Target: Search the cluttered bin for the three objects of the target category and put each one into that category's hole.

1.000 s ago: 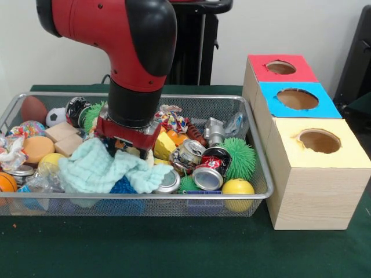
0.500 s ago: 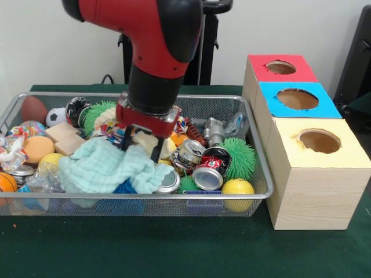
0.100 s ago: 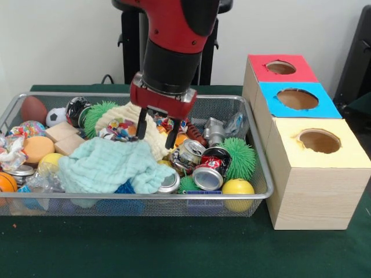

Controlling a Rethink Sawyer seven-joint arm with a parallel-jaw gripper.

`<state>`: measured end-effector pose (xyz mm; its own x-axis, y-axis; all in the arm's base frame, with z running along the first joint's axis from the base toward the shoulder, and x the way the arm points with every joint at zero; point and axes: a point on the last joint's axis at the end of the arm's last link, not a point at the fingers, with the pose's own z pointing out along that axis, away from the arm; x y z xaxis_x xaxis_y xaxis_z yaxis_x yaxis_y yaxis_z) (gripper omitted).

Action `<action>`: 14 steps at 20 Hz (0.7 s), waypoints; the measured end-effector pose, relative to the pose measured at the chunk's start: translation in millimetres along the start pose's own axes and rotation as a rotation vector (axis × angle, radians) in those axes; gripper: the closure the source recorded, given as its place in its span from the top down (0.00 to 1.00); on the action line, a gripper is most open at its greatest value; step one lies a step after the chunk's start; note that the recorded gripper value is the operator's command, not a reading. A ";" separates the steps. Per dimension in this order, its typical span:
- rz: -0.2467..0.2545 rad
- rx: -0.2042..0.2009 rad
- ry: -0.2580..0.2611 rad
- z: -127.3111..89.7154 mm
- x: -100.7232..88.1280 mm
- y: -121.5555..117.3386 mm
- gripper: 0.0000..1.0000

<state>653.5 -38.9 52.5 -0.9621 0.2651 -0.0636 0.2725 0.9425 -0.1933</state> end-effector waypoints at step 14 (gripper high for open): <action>0.019 0.015 0.003 -1.8 1.6 -0.9 1.00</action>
<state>651.7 -39.0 54.3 -0.9567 0.2841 -0.0640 0.2912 0.9340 -0.2070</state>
